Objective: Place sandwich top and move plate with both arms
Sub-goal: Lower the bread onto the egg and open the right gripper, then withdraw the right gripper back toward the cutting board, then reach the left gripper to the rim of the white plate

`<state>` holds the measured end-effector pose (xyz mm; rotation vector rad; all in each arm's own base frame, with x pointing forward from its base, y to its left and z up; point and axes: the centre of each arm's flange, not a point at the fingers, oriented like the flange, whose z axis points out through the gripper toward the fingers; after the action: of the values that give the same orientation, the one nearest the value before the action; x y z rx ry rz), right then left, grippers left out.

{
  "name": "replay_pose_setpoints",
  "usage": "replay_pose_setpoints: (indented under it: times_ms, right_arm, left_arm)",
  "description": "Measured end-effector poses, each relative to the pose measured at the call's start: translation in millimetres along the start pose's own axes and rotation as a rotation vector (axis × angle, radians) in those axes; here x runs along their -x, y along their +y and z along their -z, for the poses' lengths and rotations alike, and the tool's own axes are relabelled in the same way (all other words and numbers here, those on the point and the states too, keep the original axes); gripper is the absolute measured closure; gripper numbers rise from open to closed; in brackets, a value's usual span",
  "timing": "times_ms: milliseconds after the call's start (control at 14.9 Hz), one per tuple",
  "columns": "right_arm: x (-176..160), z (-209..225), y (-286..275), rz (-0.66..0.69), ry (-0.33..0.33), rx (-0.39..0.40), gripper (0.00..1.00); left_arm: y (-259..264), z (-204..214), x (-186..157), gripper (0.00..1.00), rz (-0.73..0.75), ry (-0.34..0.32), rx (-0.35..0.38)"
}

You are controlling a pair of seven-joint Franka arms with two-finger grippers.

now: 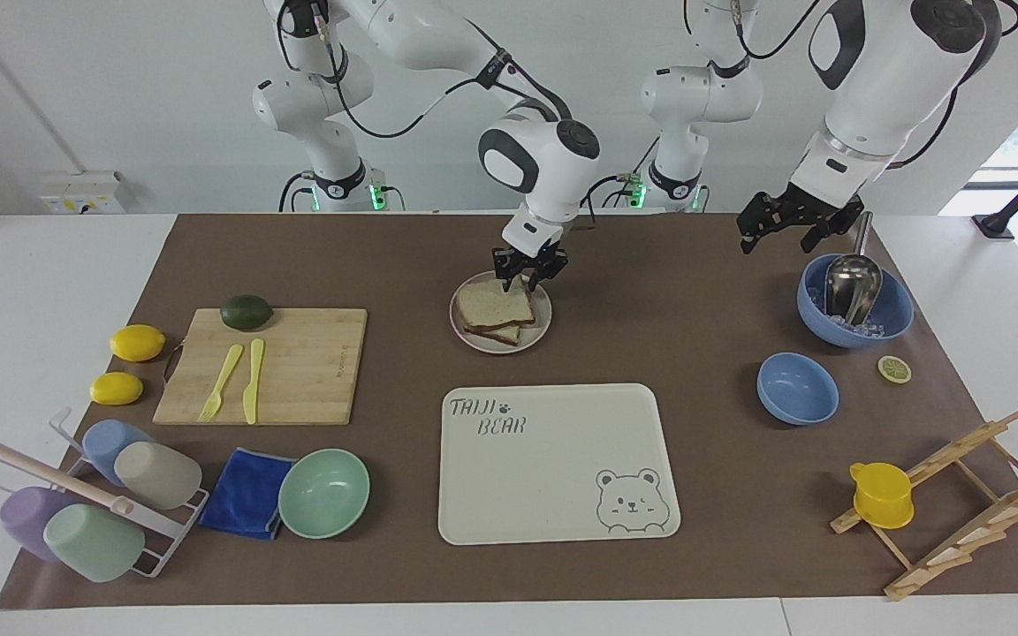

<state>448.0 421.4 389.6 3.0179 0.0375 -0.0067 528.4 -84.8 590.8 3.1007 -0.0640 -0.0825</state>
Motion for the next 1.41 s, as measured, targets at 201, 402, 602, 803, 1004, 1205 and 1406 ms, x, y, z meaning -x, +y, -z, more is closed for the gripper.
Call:
replay_pose_setpoints:
  times_ms: [201, 402, 602, 803, 1004, 1205, 1406]
  right_arm:
    - [-53, 57, 81, -0.151, 0.030, -0.100, 0.00]
    - [-82, 84, 169, -0.196, 0.037, -0.097, 0.00]
    - [-90, 100, 231, -0.180, 0.014, -0.103, 0.00]
    - [-98, 108, 280, -0.109, -0.009, -0.091, 0.00]
    - [-108, 128, 338, -0.106, -0.064, -0.078, 0.00]
    - [-107, 153, 396, -0.056, -0.102, -0.075, 0.00]
    - [-106, 158, 423, -0.045, -0.105, -0.078, 0.00]
  left_arm:
    - [0, 0, 0, 0.00, 0.000, 0.000, 0.000]
    - [0, 0, 0, 0.00, 0.000, 0.000, 0.000]
    - [0, 0, 0, 0.00, 0.000, 0.000, 0.000]
    - [0, 0, 0, 0.00, 0.000, 0.000, 0.000]
    - [0, 0, 0, 0.00, 0.000, 0.000, 0.000]
    - [0, 0, 0, 0.00, 0.000, -0.003, 0.000]
    - [3, 3, 2, 0.00, -0.006, 0.003, 0.000]
